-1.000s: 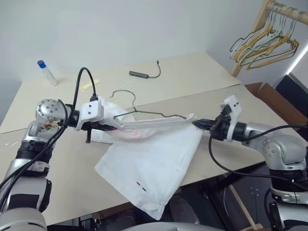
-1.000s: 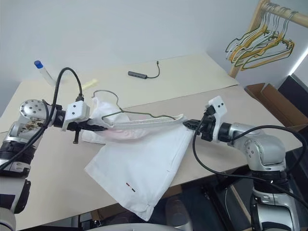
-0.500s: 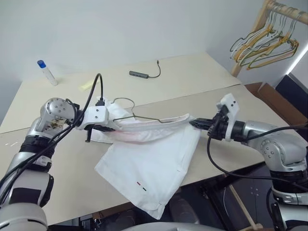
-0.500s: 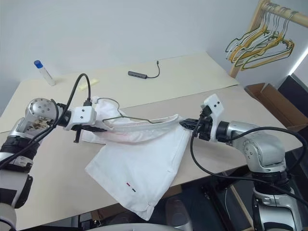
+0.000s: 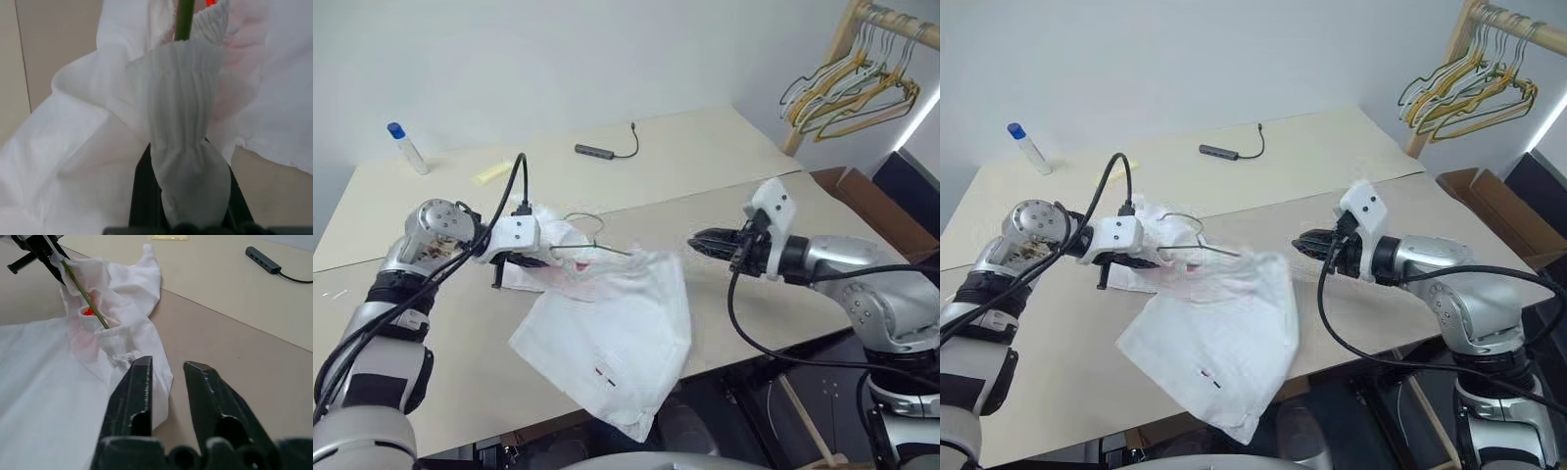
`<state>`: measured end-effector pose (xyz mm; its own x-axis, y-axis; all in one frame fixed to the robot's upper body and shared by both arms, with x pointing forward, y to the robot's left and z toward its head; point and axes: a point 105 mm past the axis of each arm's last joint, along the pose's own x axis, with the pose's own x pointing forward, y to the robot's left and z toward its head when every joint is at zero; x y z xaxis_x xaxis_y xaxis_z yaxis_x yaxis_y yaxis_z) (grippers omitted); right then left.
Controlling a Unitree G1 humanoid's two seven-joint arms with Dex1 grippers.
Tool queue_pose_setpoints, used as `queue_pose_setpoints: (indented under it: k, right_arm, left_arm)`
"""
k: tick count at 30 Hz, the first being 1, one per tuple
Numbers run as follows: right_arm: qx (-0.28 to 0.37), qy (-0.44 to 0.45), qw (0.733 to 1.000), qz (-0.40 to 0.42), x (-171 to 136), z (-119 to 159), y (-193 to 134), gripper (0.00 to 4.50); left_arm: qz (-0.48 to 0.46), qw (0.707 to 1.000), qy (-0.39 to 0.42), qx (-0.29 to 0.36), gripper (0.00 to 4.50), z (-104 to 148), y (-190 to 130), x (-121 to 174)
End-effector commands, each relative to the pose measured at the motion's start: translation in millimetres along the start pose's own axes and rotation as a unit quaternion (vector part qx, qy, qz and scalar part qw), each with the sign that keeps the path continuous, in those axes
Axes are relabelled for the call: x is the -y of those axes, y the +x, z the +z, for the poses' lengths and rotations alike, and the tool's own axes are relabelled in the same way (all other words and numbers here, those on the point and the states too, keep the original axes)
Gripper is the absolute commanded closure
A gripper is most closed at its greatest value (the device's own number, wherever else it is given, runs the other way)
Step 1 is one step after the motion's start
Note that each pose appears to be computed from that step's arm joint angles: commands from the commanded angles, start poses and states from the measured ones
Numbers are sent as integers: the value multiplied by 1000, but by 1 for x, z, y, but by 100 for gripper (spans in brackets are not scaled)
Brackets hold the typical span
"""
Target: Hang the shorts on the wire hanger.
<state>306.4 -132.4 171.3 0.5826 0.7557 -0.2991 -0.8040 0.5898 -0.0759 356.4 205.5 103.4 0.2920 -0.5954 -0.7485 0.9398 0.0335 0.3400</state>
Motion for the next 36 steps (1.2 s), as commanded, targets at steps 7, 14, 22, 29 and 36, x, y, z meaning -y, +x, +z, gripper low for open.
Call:
queue_pose_setpoints:
  k: [7, 14, 22, 29, 36]
  right_arm:
    - [13, -78, 997, 0, -3, 27, -1, 70]
    - [-67, -170, 983, 35, -11, 42, 30, 70]
    - [-208, -264, 941, 38, 10, 21, 63, 70]
    - [-230, -276, 929, 89, 5, 15, 77, 229]
    - [-213, -247, 938, 117, -1, 16, 74, 272]
  left_arm:
    - [61, 997, 23, 32, 450, 27, -17, -29]
    - [67, 995, 49, 62, 450, 51, -20, -37]
    - [69, 993, 63, 78, 450, 62, -20, -37]
    - [76, 991, 73, 84, 450, 69, -24, -38]
    - [74, 989, 85, 99, 450, 73, -25, -35]
